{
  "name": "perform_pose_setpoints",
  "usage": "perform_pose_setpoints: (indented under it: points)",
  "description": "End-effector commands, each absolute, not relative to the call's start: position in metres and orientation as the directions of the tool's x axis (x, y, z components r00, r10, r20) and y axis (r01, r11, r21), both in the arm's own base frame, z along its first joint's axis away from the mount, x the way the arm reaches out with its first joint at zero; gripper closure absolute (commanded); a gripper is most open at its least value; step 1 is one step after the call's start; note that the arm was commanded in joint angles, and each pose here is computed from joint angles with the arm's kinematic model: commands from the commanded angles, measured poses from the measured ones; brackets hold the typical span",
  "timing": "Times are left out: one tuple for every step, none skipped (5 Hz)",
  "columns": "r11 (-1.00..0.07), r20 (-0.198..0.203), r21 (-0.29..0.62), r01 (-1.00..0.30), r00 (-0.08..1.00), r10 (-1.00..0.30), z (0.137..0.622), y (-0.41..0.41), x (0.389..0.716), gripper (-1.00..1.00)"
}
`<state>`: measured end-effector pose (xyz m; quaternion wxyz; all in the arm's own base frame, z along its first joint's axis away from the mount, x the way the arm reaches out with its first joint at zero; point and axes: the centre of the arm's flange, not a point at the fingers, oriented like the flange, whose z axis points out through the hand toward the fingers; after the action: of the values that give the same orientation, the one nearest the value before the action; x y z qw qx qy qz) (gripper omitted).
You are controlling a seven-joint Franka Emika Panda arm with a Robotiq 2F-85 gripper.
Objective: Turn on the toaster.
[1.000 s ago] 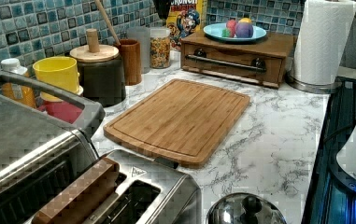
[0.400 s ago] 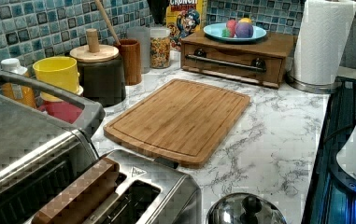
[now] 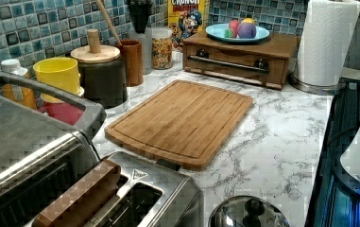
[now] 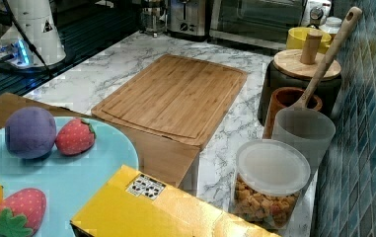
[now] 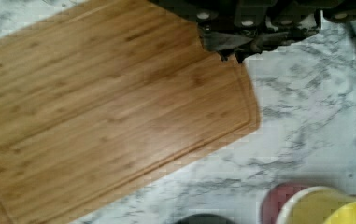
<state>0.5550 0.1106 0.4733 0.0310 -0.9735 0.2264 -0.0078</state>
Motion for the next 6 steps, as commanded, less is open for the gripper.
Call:
perform_pose_setpoints:
  points:
    - [-0.975, -0.032, -0.113, -0.193, 0.981, -0.190, 0.463, 0.203, 0.506, 1.00]
    - [-0.986, -0.025, -0.114, -0.124, 0.992, -0.122, 0.459, 0.221, 0.484, 1.00]
    - [-0.989, -0.054, -0.115, -0.096, 0.994, -0.090, 0.451, 0.235, 0.468, 1.00]
    - [-0.991, -0.066, -0.127, -0.034, 0.997, -0.026, 0.446, 0.250, 0.444, 1.00]
    - [-0.986, -0.054, -0.166, 0.018, 0.998, 0.027, 0.441, 0.268, 0.415, 1.00]
    - [-0.987, -0.110, -0.142, 0.069, 0.990, 0.085, 0.417, 0.283, 0.390, 1.00]
